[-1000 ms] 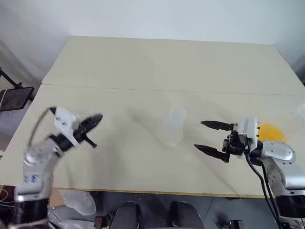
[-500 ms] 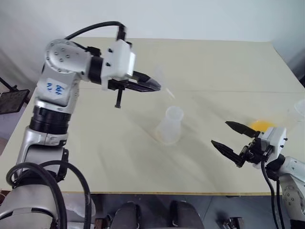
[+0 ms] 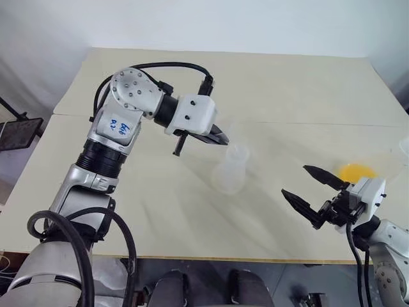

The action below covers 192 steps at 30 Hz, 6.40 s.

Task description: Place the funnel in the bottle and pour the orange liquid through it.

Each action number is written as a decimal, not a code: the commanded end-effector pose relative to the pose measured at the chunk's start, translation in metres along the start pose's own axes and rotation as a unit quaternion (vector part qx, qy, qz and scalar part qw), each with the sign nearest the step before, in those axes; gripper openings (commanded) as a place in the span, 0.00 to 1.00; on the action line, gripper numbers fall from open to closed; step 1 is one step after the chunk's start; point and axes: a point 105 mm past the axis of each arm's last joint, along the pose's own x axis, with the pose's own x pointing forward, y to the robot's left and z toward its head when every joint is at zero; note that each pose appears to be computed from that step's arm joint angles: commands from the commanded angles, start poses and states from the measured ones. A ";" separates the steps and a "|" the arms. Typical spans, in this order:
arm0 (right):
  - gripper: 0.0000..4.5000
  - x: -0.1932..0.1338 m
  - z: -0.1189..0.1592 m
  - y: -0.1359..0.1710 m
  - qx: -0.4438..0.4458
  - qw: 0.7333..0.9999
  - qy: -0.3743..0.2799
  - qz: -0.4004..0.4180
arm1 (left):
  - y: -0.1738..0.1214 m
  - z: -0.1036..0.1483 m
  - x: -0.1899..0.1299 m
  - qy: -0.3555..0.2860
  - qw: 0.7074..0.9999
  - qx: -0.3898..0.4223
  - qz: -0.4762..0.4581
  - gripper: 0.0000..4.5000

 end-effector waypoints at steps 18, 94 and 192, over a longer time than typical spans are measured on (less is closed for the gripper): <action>1.00 0.014 0.013 0.000 -0.001 0.999 -0.047 -0.010 | 0.010 0.014 -0.023 -0.120 0.979 -0.123 0.110 1.00; 0.77 -0.074 0.016 -0.170 0.028 0.904 -0.028 -0.426 | -0.125 -0.003 -0.013 -0.189 0.876 -0.320 0.308 1.00; 0.55 0.145 0.098 0.007 -0.716 0.684 -0.118 -0.074 | -0.116 -0.024 -0.020 -0.190 0.853 -0.311 0.372 1.00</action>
